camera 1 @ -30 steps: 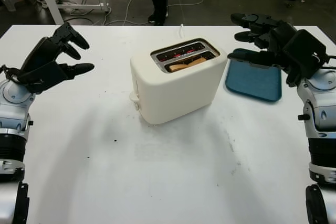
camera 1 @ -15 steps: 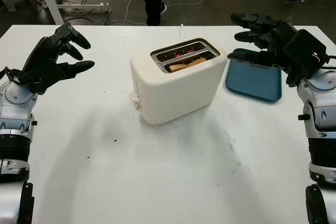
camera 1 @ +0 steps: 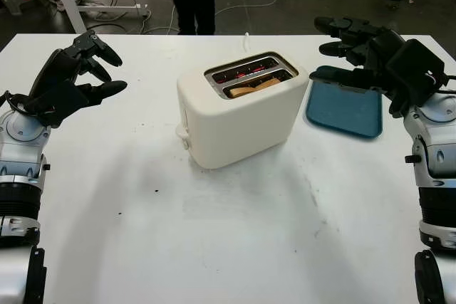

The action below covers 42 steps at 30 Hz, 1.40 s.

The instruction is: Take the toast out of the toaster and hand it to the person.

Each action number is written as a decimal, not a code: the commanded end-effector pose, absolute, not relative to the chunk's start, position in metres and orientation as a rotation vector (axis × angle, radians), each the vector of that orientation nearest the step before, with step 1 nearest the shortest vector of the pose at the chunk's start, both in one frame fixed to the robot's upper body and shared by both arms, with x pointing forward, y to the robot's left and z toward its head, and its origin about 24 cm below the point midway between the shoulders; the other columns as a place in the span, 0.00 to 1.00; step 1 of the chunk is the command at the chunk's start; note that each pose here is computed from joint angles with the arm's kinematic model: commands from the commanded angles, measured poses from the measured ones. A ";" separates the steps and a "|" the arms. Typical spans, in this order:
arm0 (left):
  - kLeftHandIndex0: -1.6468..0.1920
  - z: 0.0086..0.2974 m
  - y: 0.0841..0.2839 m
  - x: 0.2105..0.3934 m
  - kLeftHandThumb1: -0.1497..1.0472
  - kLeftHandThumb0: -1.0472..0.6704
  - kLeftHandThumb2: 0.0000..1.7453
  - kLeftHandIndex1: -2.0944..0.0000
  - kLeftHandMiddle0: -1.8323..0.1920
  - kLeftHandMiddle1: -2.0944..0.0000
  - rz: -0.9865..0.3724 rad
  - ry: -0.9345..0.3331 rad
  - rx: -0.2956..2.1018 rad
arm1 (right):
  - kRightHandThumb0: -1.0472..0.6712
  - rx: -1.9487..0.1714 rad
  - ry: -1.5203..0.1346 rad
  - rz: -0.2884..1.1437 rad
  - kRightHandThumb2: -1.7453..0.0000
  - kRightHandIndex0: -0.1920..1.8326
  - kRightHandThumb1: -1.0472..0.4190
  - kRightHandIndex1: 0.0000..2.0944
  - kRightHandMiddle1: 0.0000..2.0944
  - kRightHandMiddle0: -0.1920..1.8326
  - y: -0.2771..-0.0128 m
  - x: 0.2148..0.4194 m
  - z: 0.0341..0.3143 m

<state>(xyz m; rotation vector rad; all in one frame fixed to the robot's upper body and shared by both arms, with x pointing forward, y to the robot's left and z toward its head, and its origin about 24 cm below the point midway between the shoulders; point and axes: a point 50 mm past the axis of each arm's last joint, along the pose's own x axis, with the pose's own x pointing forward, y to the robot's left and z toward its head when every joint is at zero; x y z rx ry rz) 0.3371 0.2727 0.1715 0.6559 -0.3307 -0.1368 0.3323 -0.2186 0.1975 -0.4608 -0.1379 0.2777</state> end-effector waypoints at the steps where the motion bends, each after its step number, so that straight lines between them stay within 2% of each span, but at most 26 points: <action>1: 0.76 0.177 0.273 0.338 0.89 0.00 0.11 0.25 0.74 0.23 -0.124 -0.361 0.660 | 0.39 -0.441 -0.170 0.275 1.00 0.10 0.21 0.40 0.01 0.31 -0.217 0.332 0.204; 17: 0.74 0.176 0.273 0.339 0.89 0.00 0.09 0.27 0.71 0.25 -0.125 -0.369 0.636 | 0.38 -0.432 -0.167 0.263 1.00 0.12 0.22 0.41 0.01 0.32 -0.216 0.333 0.203; 26: 0.76 0.176 0.273 0.339 0.89 0.00 0.09 0.27 0.75 0.24 -0.132 -0.374 0.629 | 0.35 -0.443 -0.174 0.257 1.00 0.12 0.22 0.41 0.02 0.33 -0.217 0.332 0.206; 42: 0.78 0.177 0.272 0.340 0.89 0.00 0.10 0.26 0.78 0.22 -0.146 -0.370 0.632 | 0.38 -0.455 -0.184 0.248 1.00 0.13 0.22 0.40 0.02 0.33 -0.217 0.332 0.207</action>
